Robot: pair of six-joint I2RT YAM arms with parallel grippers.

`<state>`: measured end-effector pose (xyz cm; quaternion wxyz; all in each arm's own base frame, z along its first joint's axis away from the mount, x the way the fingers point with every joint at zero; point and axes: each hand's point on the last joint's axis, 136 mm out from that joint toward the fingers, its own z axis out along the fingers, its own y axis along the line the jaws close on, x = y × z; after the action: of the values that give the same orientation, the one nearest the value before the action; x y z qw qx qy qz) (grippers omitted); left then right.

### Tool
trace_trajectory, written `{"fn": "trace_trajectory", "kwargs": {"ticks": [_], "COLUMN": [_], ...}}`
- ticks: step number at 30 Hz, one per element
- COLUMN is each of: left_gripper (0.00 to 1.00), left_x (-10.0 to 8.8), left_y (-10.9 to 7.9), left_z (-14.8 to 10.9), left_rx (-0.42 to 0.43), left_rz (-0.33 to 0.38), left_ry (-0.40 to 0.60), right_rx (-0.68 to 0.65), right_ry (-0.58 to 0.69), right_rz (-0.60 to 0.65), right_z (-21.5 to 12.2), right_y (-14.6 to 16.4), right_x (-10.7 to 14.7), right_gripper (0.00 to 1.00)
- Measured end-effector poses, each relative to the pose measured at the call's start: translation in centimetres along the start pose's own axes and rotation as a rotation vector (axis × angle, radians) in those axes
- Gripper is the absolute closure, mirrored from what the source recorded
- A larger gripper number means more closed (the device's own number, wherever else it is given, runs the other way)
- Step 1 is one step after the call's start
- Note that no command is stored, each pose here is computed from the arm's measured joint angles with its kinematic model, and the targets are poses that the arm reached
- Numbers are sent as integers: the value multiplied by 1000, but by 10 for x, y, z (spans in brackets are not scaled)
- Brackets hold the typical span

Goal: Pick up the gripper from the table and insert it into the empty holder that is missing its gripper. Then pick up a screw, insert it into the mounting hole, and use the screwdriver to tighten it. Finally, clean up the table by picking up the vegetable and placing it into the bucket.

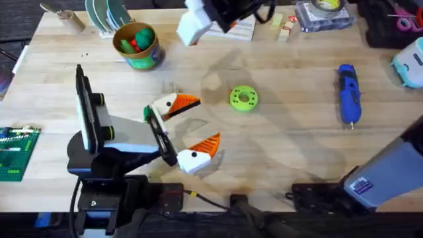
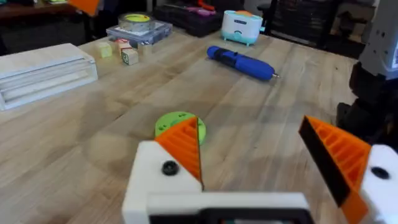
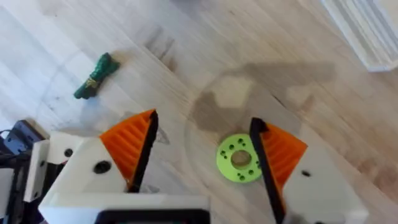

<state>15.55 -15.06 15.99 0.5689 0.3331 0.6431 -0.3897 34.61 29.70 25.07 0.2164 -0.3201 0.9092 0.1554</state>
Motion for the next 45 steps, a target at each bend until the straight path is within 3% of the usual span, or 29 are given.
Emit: {"fn": "trace_trajectory", "kwargs": {"ticks": [2,7,11,12,18,25,36,45], "left_gripper": [90,516,929,983,995,995,995,995], "left_x": [0,0,0,0,0,0,0,1], "left_y": [0,0,0,0,0,0,-4,-5], "left_z": [0,0,0,0,0,0,0,0], "left_rx": [0,0,0,0,0,0,23,27], "left_rz": [3,6,8,10,10,10,54,58], "left_ry": [0,0,0,0,0,0,1,1], "right_rx": [20,76,133,151,298,408,501,544], "right_ry": [16,31,0,-16,-79,-11,10,64], "right_rz": [44,164,263,284,397,498,605,752], "right_z": [-5,-34,-77,-90,-164,-202,-220,-181], "right_y": [-18,-65,-104,-113,-156,-175,-191,-203], "right_x": [4,12,23,27,63,114,165,240], "right_gripper": [47,47,45,44,44,44,44,44]}}
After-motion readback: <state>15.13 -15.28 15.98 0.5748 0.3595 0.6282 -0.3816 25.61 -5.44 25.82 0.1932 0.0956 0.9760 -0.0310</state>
